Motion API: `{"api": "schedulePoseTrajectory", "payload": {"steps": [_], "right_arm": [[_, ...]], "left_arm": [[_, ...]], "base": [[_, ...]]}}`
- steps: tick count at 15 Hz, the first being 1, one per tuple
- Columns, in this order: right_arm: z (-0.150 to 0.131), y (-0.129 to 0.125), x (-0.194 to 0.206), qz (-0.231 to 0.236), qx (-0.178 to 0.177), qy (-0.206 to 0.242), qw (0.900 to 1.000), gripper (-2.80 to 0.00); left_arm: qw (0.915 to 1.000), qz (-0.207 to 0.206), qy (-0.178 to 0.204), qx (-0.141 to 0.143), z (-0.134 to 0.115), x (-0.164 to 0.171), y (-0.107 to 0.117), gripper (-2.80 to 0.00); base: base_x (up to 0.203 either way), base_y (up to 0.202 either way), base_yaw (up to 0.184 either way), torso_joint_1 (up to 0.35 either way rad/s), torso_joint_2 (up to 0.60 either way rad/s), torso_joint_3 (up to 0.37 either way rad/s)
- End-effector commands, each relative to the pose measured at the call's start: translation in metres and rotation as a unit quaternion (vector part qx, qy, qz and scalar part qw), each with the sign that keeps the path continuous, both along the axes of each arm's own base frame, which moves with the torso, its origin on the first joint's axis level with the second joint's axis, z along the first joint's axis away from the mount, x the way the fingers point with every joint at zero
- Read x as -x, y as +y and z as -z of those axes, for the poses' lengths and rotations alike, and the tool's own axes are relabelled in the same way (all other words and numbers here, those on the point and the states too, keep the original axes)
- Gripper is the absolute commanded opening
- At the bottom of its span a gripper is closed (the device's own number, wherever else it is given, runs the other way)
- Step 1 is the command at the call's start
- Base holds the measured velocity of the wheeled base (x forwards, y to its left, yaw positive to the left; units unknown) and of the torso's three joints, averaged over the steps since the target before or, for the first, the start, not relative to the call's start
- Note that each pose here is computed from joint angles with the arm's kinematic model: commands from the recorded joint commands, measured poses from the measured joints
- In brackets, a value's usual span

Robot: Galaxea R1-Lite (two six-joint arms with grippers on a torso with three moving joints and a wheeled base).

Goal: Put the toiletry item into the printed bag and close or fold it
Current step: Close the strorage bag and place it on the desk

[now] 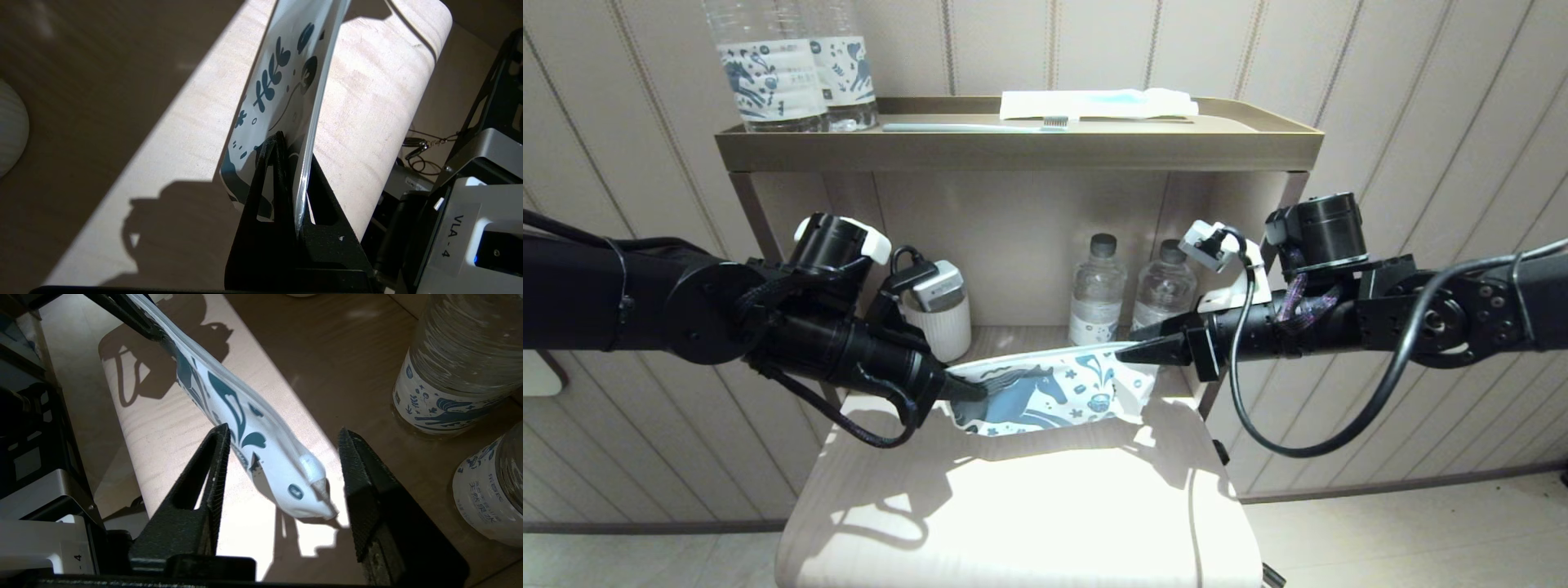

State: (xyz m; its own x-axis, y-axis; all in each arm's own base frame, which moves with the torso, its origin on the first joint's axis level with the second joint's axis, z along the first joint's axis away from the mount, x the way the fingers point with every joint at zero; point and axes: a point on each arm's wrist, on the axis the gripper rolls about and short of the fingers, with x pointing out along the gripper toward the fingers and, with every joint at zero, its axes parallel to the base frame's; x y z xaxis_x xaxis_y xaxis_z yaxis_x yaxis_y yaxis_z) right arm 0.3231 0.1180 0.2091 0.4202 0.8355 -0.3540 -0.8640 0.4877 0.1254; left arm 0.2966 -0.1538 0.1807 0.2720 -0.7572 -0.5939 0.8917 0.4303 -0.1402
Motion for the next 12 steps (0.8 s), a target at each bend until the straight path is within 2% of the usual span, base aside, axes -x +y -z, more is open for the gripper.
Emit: {"api": "schedulePoseTrajectory", "payload": {"steps": [1, 3, 7, 12], "right_arm": [[-0.003, -0.001, -0.001, 0.0, -0.003, -0.004, 1.0, 0.0], [-0.014, -0.004, 0.005, 0.002, -0.008, -0.019, 1.0, 0.0], [-0.055, -0.015, 0.043, 0.002, -0.028, -0.075, 0.997, 0.0], [-0.062, -0.017, 0.054, 0.003, -0.04, -0.072, 0.997, 0.0]], "left_arm": [[1.0, 0.002, 0.003, -0.001, 0.002, 0.001, 0.0, -2.8], [1.0, 0.002, 0.005, -0.002, 0.003, 0.0, 0.0, -2.8], [0.9999, 0.002, 0.011, -0.006, 0.009, -0.004, -0.002, -2.8], [0.9998, 0.004, 0.016, -0.008, 0.012, -0.005, -0.004, -2.8]], "base": [[0.0, 0.0, 0.0, 0.0, 0.0, 0.0], [0.0, 0.0, 0.0, 0.0, 0.0, 0.0], [0.0, 0.0, 0.0, 0.0, 0.0, 0.0], [0.0, 0.0, 0.0, 0.0, 0.0, 0.0]]}}
